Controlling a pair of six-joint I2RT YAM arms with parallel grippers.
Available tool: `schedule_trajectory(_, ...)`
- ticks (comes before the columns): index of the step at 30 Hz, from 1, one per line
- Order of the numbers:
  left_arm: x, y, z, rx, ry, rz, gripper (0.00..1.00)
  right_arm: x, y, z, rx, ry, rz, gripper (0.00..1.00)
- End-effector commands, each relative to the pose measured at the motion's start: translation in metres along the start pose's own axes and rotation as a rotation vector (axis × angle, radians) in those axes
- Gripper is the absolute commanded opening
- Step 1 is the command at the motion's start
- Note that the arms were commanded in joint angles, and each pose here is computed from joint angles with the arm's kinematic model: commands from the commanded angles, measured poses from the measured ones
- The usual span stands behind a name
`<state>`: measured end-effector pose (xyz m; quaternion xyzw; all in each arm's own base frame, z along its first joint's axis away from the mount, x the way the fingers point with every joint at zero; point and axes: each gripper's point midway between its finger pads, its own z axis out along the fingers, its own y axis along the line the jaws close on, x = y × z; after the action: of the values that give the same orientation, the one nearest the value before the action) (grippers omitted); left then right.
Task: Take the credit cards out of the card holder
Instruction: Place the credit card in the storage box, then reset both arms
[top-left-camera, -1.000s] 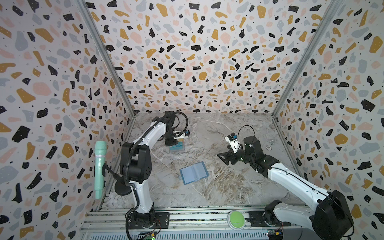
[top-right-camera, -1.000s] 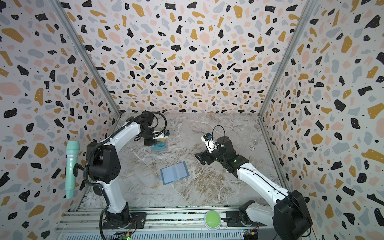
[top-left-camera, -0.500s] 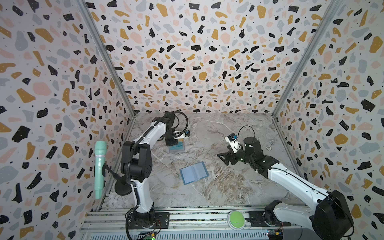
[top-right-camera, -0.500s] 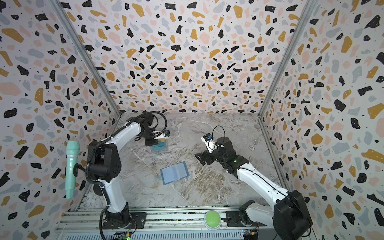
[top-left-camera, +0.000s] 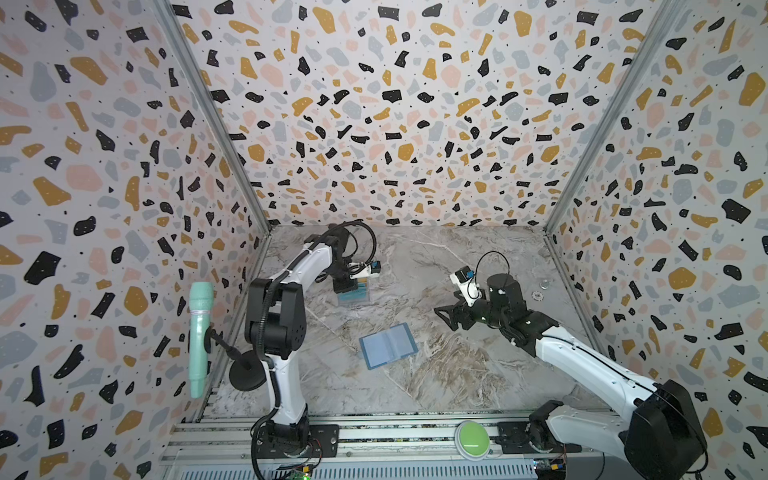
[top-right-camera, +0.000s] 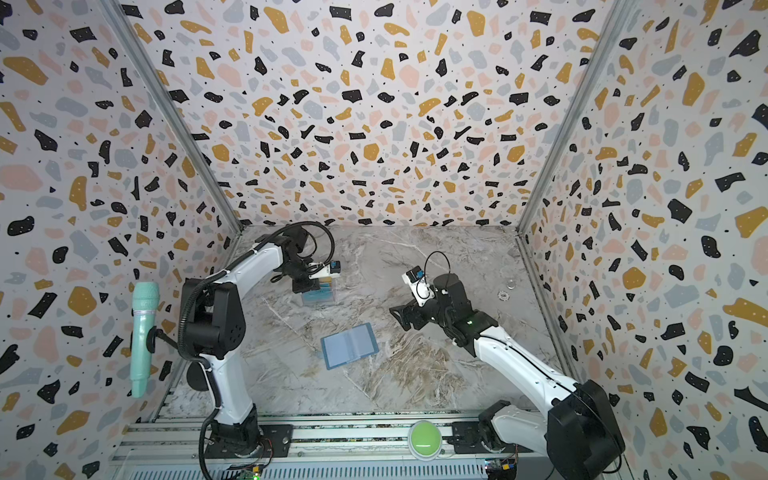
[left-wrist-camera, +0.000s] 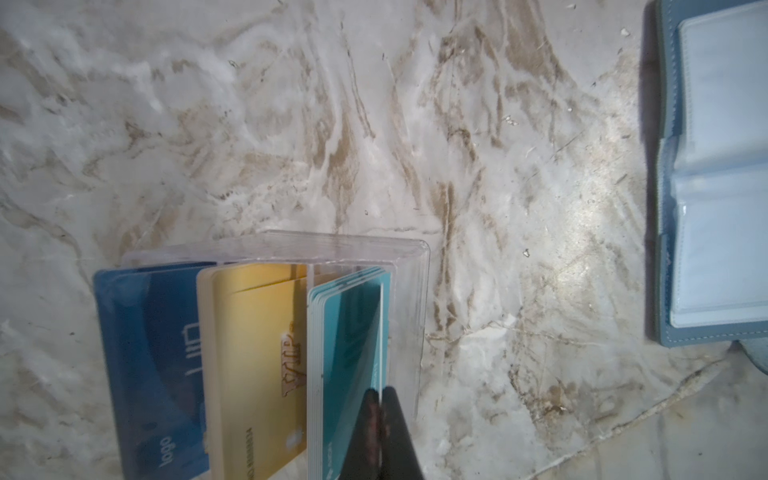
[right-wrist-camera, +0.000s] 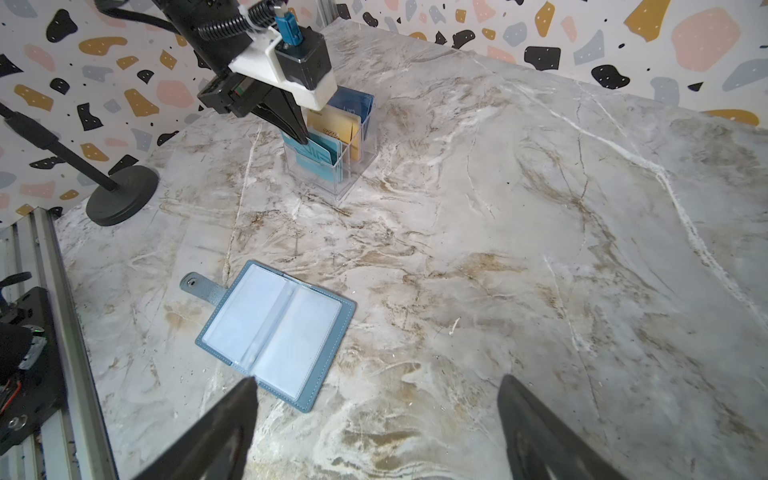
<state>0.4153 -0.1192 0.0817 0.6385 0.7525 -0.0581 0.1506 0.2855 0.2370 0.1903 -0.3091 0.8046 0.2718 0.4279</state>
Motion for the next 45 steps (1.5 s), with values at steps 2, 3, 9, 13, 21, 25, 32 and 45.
schedule_trajectory(2,-0.005,0.001,-0.001,0.034,-0.047,-0.003,0.0,-0.005,0.001,-0.004,-0.001,-0.025,-0.003,0.9)
schedule_trajectory(3,-0.006,0.001,0.0,0.037,-0.052,-0.002,0.0,-0.005,0.001,-0.003,-0.002,-0.024,-0.003,0.9)
schedule_trajectory(9,0.003,0.007,0.006,0.008,-0.024,-0.037,0.09,-0.005,0.001,-0.003,-0.005,-0.022,-0.002,0.9)
schedule_trajectory(13,0.004,0.013,-0.001,-0.022,-0.027,-0.086,0.35,-0.005,0.001,-0.002,-0.004,-0.022,-0.002,0.9)
schedule_trajectory(21,-0.005,0.019,-0.031,-0.106,-0.058,-0.133,0.62,-0.007,-0.005,-0.001,0.024,-0.029,-0.008,0.91)
schedule_trajectory(25,-0.014,0.023,-0.055,-0.181,-0.104,-0.165,1.0,-0.017,-0.024,-0.006,0.136,-0.059,-0.009,0.93)
schedule_trajectory(32,-0.003,0.049,-0.111,-0.489,-0.175,-0.455,1.0,-0.036,-0.101,-0.049,0.532,-0.232,0.042,0.99)
schedule_trajectory(45,0.082,-0.007,-0.114,-1.091,-0.606,-0.959,1.0,0.063,-0.214,-0.134,1.071,-0.399,0.194,0.99)
